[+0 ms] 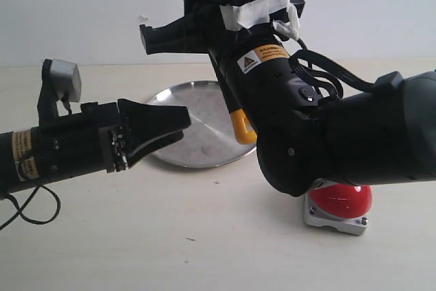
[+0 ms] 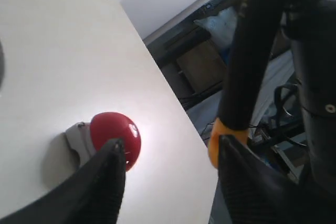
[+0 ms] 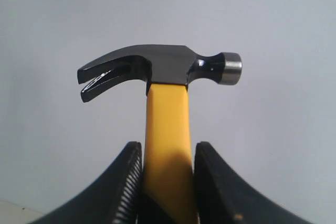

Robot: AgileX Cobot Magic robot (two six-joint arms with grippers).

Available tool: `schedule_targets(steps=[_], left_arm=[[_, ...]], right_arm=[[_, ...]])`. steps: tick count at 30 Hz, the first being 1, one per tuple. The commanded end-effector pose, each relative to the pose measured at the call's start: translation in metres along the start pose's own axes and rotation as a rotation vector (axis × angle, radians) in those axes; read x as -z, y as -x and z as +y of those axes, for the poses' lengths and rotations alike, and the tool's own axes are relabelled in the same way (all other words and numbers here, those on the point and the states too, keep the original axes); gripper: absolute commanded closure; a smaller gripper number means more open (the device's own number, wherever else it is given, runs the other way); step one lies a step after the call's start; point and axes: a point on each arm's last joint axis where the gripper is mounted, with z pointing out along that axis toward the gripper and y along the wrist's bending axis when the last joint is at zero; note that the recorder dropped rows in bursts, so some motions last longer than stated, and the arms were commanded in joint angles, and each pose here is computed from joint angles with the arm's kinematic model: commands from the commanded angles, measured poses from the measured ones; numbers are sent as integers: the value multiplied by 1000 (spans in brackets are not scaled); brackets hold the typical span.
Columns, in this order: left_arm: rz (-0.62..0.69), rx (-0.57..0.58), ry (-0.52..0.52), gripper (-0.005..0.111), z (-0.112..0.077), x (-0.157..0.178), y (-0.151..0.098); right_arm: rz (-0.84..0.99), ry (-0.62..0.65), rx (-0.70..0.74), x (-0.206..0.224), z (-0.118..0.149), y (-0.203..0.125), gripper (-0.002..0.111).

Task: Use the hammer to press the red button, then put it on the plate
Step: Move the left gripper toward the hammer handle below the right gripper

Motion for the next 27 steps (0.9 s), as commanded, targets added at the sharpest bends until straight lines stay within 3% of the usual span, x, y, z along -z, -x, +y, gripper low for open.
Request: schedule_targets(steps=[1, 11, 20, 27], left_arm=[[-40, -47, -53, 53, -12, -12, 3], [-26, -228, -99, 53, -21, -21, 14], [-36, -261, -112, 53, -24, -24, 19], [-37, -278, -174, 53, -41, -42, 14]], right_arm=[[-95, -12, 6, -3, -1, 15, 108], [-95, -12, 6, -3, -1, 15, 108], [-86, -9, 4, -3, -1, 15, 108], [-86, -7, -3, -3, -1, 15, 108]])
